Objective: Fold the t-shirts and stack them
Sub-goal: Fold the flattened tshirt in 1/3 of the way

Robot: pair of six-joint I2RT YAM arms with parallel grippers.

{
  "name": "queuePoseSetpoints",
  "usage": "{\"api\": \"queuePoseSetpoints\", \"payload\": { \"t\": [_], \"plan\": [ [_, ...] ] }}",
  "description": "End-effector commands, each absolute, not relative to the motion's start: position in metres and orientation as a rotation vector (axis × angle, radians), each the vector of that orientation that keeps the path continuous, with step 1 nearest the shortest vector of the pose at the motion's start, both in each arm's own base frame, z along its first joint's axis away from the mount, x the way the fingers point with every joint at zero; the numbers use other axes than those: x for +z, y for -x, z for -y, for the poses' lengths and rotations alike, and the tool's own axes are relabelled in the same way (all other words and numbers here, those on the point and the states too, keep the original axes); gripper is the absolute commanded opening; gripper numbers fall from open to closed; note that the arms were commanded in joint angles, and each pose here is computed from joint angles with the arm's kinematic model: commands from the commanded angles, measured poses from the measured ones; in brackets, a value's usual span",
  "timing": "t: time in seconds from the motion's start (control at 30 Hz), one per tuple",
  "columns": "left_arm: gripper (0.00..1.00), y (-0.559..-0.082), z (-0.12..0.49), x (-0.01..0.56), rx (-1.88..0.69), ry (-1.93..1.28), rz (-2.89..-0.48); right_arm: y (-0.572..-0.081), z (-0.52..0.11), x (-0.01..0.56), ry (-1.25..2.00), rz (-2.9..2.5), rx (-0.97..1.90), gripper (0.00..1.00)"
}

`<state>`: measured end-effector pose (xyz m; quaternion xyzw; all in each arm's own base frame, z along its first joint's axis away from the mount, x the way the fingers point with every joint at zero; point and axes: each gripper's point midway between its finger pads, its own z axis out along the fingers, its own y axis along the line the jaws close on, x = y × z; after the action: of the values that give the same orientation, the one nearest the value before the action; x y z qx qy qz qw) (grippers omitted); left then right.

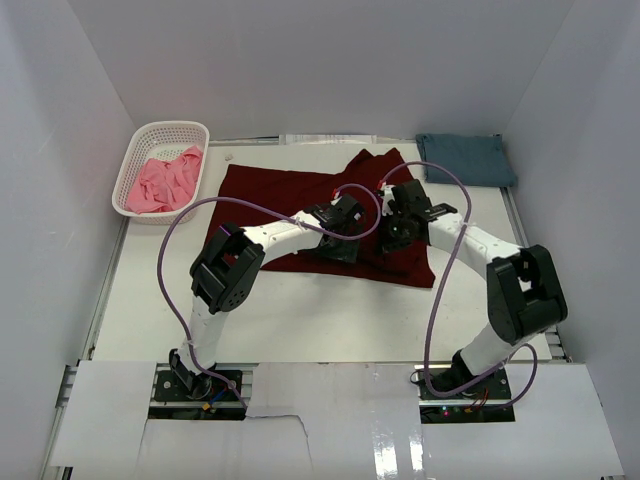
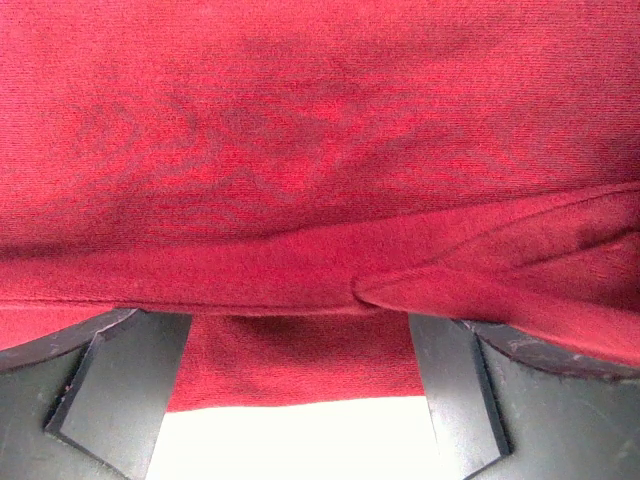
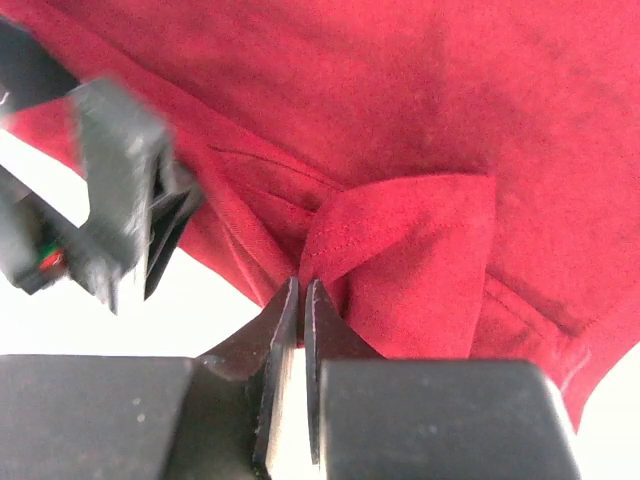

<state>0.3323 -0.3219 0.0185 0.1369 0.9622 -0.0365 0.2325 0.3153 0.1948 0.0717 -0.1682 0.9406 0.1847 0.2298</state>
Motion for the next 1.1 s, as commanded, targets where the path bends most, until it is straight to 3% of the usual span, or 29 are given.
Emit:
{"api": "queuePoseSetpoints", "payload": {
  "t": [0.0,0.17,0.5,0.73,1.07],
  "plan": [
    [0.98,-0.263,0.296,-0.058,0.004,-0.476,-2.937,-0.322,-0.193,0.093,0.467,-2.425,0.509,0.08],
    [0.98,-0.261,0.298,-0.06,-0.009,-0.481,-2.944,-0.313,-0.193,0.086,0.45,-2.232,0.569,0.08],
    [0.98,-0.26,0.299,-0.056,-0.03,-0.474,-2.944,-0.362,-0.212,0.086,0.458,-2.076,0.567,0.09],
    [0.98,-0.258,0.297,-0.054,-0.033,-0.478,-2.941,-0.412,-0.225,0.119,0.448,-1.884,0.519,0.1],
    [0.98,-0.256,0.297,-0.056,-0.044,-0.475,-2.945,-0.425,-0.233,0.127,0.444,-1.692,0.548,0.13]
  ]
}}
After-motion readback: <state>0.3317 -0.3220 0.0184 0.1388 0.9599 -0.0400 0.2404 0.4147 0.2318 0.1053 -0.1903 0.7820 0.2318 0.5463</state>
